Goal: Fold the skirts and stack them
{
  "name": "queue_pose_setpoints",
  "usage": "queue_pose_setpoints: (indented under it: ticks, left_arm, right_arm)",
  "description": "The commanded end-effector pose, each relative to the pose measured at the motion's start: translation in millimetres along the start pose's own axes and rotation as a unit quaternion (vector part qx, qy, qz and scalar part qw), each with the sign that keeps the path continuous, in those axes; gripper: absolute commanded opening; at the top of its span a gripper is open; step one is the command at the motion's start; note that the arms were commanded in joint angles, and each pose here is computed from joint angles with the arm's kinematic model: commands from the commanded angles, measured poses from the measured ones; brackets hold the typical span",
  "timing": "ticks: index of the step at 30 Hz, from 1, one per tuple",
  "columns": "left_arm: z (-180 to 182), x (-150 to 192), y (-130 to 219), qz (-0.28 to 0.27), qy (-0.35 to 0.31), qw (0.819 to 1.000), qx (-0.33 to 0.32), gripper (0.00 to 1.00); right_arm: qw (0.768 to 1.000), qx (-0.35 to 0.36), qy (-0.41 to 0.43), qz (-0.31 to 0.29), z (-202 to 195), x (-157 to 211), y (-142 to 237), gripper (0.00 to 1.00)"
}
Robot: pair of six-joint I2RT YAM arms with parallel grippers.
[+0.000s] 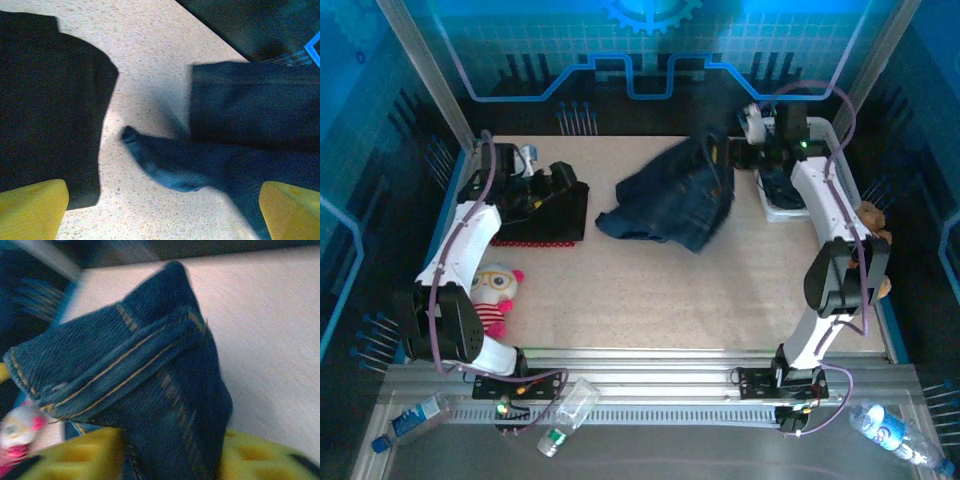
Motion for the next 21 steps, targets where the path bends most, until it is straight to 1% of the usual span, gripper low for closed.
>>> queue_pose_setpoints:
  ticks: [1,5,8,10,12,13,14,16,17,18,20,21]
  left_arm:
    - [-4.6,5.4,-10.0,0.016,-0.036,0.999,-0.03,0.99]
    - [-9.9,12.3,-28.2,0.03,-0.033,0.999,-0.025,0.99]
    - [-13.0,18.3,-43.8,0.039,-0.02,0.999,-0.029,0.99]
    - [-13.3,21.5,-54.8,0.045,-0.006,0.998,-0.041,0.99]
    - [-10.1,25.6,-65.7,0.049,0.018,0.997,-0.057,0.99]
    - [-6.9,28.2,-71.3,0.051,0.038,0.996,-0.068,0.99]
    - [-3.5,31.7,-76.0,0.052,0.057,0.994,-0.079,0.99]
    - [3.5,40.8,-84.1,0.055,0.09,0.99,-0.097,0.99]
    - [6.3,46.5,-88.3,0.057,0.104,0.988,-0.102,0.99]
    - [7.3,51.7,-91.1,0.059,0.114,0.986,-0.102,0.99]
    - [11.6,62.8,-95.8,0.061,0.134,0.983,-0.106,0.99]
    - [12.0,65.8,-97.1,0.059,0.14,0.983,-0.103,0.99]
  right_arm:
    - [0.994,0.095,-0.012,-0.056,-21.3,3.7,27.4,0.99]
    - [0.983,0.17,0.047,-0.052,3.3,16.8,35.9,1.0]
    - [0.972,0.224,0.068,-0.012,19.1,33.6,33.1,1.0]
    - [0.966,0.243,0.087,0.013,31.9,44.5,30.9,1.0]
    - [0.96,0.264,0.088,0.016,41.3,57.4,30.5,1.0]
    - [0.964,0.256,0.065,0.007,43.0,65.6,30.2,1.0]
    - [0.972,0.233,0.037,-0.001,44.9,74.3,28.9,1.0]
    - [0.98,0.193,-0.046,-0.01,43.4,91.1,27.4,1.0]
    - [0.977,0.19,-0.096,-0.005,42.5,102.0,26.8,1.0]
    - [0.969,0.2,-0.144,0.0,41.2,112.9,28.0,1.0]
    - [0.943,0.211,-0.257,0.012,40.3,143.9,28.5,0.99]
    - [0.937,0.2,-0.287,0.011,42.3,154.8,26.6,0.99]
Point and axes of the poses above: each hand's point on the last joint's axis, 136 mm out from that joint toward the fingers, its own y axis back along the fingers, its own z axis along the line the jaws close on, x = y × z, the point moved 7 cm from there along y, back along the fingers, and after that the axes turned 15 degrees about y, right-handed, at the moved point
